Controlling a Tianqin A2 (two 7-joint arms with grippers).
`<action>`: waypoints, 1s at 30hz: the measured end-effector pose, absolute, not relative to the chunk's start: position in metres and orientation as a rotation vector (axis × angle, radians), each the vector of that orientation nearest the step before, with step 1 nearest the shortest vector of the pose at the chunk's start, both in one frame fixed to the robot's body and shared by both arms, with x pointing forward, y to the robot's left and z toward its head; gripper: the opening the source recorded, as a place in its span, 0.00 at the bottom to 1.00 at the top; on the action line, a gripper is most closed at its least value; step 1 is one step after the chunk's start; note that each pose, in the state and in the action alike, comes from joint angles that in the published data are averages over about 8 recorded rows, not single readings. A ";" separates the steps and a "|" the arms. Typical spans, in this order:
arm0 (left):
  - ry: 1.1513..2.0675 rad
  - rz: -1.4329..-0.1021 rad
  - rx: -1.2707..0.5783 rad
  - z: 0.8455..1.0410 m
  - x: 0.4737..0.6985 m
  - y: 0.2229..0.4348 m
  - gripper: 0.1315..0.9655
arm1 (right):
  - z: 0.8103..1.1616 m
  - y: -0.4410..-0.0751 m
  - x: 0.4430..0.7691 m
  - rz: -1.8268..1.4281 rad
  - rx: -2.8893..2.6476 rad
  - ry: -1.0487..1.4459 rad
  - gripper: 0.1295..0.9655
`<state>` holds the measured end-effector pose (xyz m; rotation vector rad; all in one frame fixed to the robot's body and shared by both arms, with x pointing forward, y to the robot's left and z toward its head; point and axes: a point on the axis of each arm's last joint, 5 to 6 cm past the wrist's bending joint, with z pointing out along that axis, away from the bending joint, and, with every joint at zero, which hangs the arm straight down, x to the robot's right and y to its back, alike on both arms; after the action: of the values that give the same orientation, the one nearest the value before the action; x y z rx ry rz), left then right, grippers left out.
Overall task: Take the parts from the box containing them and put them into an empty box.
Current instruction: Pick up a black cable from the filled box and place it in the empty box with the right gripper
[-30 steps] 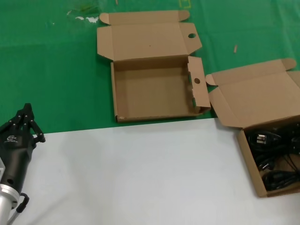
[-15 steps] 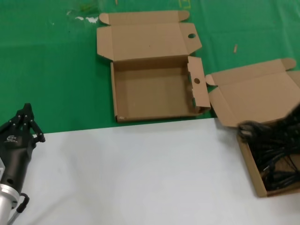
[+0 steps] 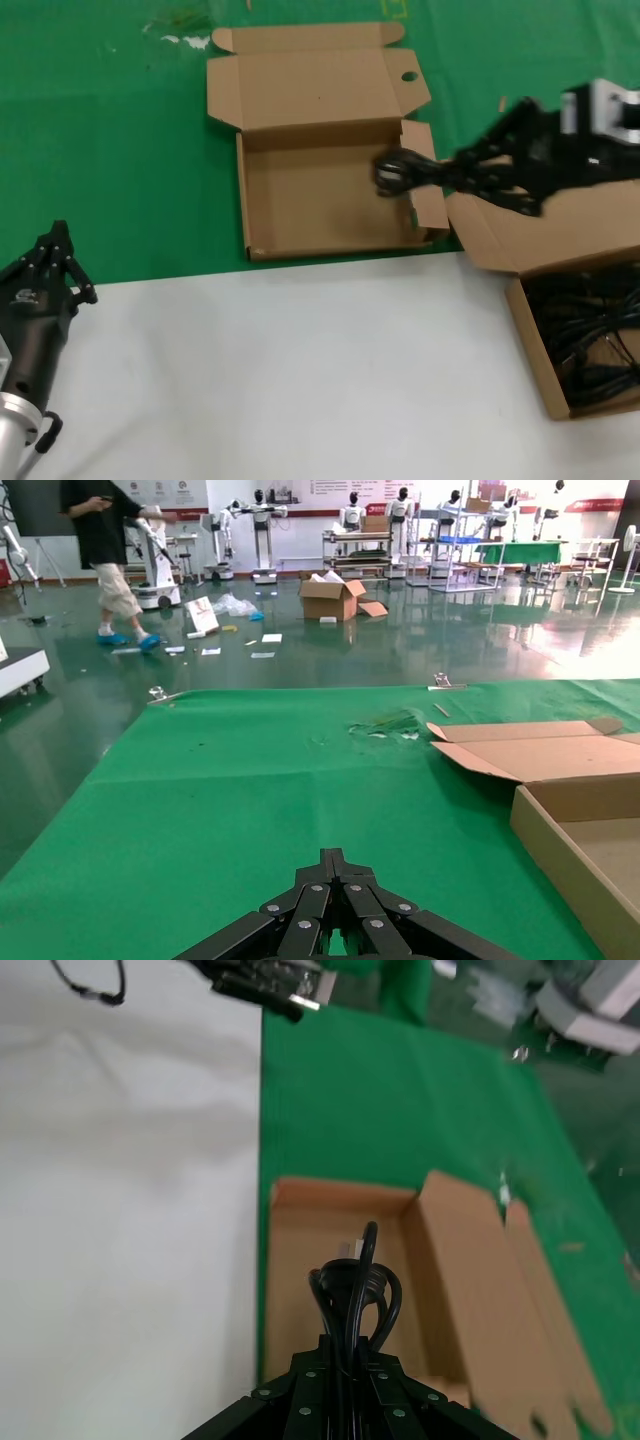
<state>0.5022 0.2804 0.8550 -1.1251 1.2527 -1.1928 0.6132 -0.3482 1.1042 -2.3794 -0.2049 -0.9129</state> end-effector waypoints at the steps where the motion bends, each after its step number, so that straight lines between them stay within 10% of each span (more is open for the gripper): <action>1: 1.253 -1.193 -1.125 0.855 0.502 0.280 0.01 | 1.102 -0.342 0.620 -0.921 -2.365 -0.213 0.05; 30: 1.253 -1.193 -1.125 0.855 0.502 0.280 0.01 | 1.003 -0.249 0.744 -1.010 -2.297 -0.654 0.09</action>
<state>0.5022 0.2804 0.8550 -1.1251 1.2527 -1.1928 0.7443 -0.2491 1.0026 -2.2965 -0.6537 -1.0096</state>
